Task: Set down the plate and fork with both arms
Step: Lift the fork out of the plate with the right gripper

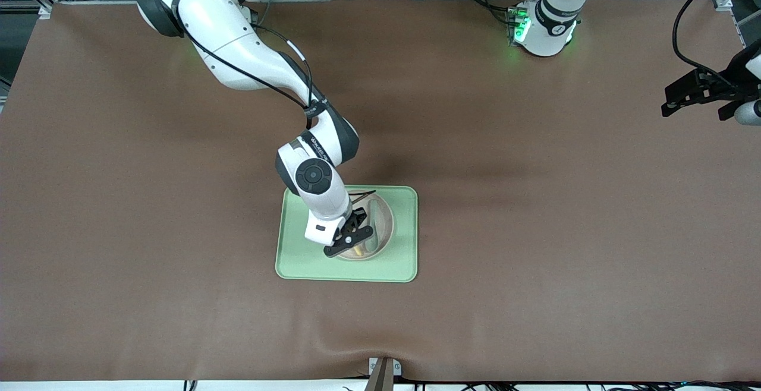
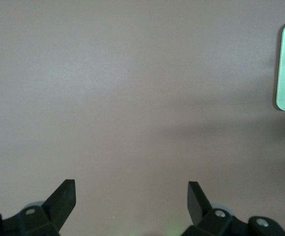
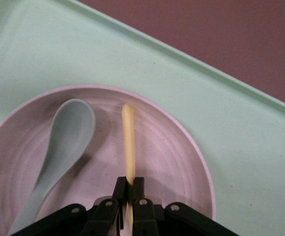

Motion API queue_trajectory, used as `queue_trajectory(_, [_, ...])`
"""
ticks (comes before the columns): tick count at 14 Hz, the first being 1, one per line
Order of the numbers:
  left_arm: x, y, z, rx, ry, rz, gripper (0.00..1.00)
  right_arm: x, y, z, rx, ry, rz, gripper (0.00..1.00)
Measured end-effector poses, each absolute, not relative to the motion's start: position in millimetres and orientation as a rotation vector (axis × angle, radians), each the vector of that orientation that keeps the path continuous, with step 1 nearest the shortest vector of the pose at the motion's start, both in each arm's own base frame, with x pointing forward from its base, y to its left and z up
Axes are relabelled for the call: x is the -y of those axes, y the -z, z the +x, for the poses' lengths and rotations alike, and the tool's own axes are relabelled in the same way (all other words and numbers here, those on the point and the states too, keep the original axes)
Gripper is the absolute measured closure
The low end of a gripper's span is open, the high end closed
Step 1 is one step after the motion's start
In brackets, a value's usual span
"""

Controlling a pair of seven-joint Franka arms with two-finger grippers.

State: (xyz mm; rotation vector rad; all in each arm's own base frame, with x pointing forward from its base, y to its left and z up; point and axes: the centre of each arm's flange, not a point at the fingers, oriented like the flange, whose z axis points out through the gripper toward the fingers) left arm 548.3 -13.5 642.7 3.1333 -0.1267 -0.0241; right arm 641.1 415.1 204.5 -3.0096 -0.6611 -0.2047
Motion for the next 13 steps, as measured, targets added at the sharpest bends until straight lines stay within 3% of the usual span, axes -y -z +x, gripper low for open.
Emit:
queue_trajectory(7, [8.4, -639.0, 551.5, 0.113, 0.025, 3.133, 0.00, -396.1, -237.1, 659.7, 0.486, 0.206, -2.986, 0.91])
queue_trajectory(13, [4.7, -638.3, 552.1, 0.102, 0.025, 3.133, 0.00, -280.8, -252.1, 707.1, 0.354, 0.064, -2.929, 0.91])
